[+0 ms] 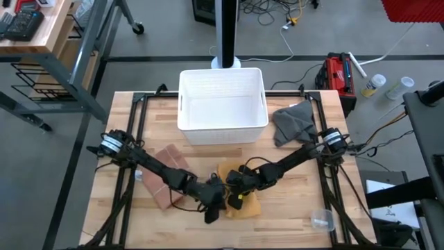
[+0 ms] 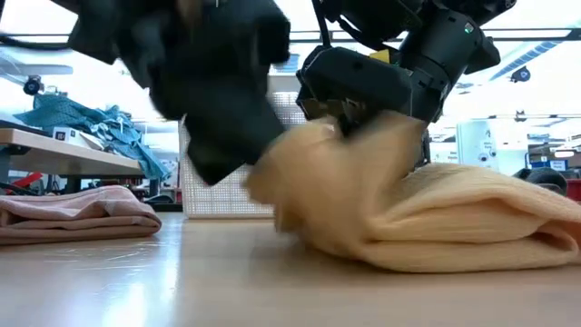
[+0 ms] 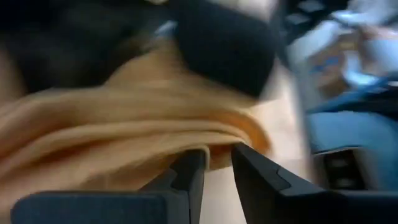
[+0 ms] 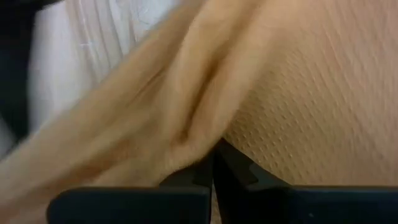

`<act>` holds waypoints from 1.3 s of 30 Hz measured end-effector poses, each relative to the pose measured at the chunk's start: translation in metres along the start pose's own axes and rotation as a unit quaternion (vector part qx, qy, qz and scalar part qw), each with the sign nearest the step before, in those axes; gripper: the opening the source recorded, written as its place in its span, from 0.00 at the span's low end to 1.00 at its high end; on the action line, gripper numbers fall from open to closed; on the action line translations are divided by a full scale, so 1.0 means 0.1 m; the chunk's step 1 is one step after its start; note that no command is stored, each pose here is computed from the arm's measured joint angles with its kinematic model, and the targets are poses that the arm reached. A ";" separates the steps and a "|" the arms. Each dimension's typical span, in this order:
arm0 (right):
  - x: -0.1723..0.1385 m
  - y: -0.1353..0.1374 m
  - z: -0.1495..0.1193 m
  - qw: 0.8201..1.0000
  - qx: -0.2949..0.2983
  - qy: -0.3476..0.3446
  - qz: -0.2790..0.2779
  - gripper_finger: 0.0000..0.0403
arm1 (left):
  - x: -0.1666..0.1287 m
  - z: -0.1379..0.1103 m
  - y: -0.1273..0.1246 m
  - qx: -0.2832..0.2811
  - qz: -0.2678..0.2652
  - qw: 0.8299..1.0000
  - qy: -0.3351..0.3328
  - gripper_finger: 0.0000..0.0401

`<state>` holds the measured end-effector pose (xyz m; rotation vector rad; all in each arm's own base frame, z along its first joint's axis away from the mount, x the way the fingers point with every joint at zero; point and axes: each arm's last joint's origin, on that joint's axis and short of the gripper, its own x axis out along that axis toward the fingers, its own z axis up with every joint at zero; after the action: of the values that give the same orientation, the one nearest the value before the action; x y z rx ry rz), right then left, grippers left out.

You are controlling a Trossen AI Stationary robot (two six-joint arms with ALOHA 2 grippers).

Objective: Fold towel
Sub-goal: Stack the yellow towel on top of the brown squared towel

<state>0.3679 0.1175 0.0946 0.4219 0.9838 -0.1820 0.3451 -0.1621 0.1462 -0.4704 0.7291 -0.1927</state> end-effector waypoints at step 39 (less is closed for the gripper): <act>-0.08 0.10 0.21 0.999 0.007 -0.042 0.017 0.00 | -0.11 -0.14 -0.28 0.039 -0.012 0.999 0.004 0.19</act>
<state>0.3826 0.1173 0.1136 0.4400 0.8920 -0.1755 0.3272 -0.1876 0.1572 -0.4049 0.7206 -0.2450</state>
